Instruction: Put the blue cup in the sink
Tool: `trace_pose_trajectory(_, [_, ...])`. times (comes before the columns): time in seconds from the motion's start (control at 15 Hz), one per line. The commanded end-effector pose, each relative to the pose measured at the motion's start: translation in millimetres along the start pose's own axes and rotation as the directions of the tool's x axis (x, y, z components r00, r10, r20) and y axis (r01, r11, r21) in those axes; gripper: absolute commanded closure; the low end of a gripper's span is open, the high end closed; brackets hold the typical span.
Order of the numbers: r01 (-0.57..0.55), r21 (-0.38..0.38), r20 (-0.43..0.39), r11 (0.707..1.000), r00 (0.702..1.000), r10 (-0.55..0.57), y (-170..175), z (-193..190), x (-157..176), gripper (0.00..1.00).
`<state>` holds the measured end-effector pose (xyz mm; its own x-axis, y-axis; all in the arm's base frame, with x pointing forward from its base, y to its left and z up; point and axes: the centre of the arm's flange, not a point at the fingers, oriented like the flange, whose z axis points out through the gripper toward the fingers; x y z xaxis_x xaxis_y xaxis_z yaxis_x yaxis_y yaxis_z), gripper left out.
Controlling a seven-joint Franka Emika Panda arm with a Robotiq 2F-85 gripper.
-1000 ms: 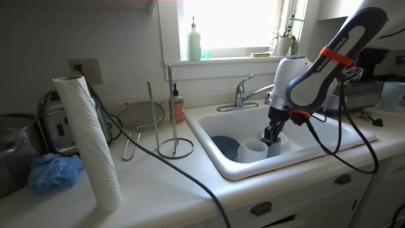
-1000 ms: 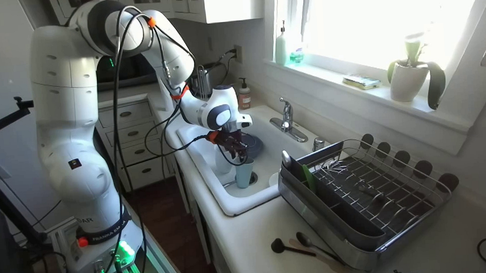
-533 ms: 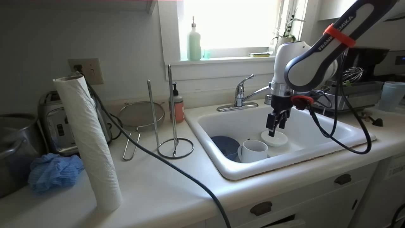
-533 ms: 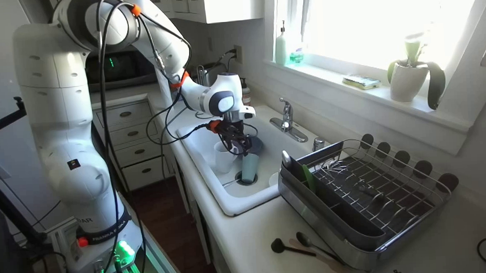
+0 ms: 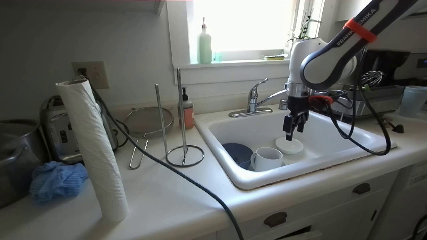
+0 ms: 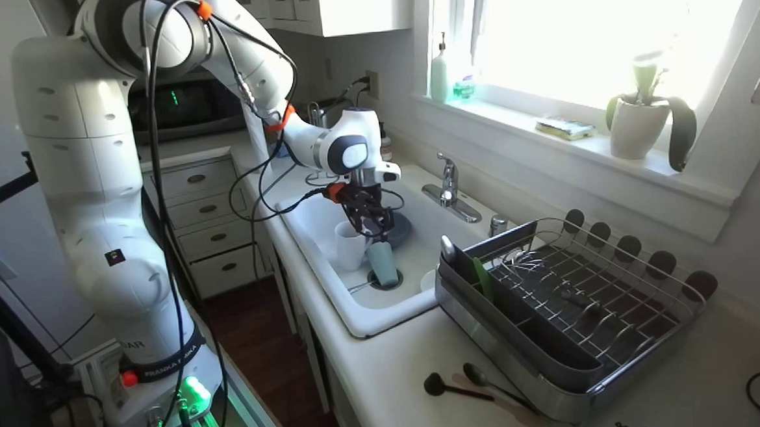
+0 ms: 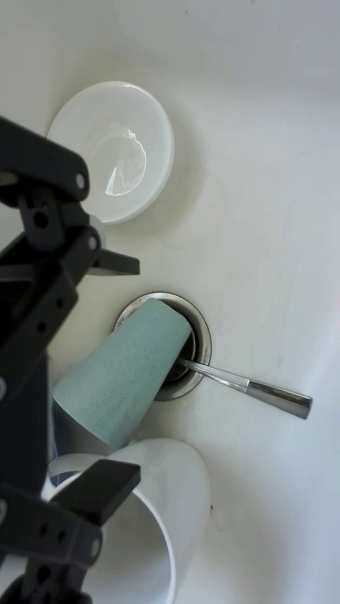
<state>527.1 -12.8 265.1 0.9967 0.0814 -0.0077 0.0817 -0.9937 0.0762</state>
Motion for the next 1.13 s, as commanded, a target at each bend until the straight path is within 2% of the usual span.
trace_pose_trajectory(0.0, [0.011, 0.015, 0.016, 1.0, 1.0, -0.011, 4, -8, -3, 0.0])
trace_pose_trajectory(0.13, [0.009, 0.014, 0.01, 1.0, 1.0, -0.009, 5, -14, -7, 0.0])
trace_pose_trajectory(0.4, [0.026, 0.04, -0.083, 0.999, 0.996, -0.023, 12, -60, -30, 0.0])
trace_pose_trajectory(0.8, [0.031, 0.02, -0.175, 0.999, 0.984, -0.027, 10, -110, -56, 0.0])
trace_pose_trajectory(0.87, [0.018, 0.008, -0.155, 1.0, 0.988, -0.017, 14, -93, -30, 0.0])
trace_pose_trajectory(1.07, [0.022, 0.007, -0.175, 1.0, 0.984, -0.021, 10, -105, -41, 0.0])
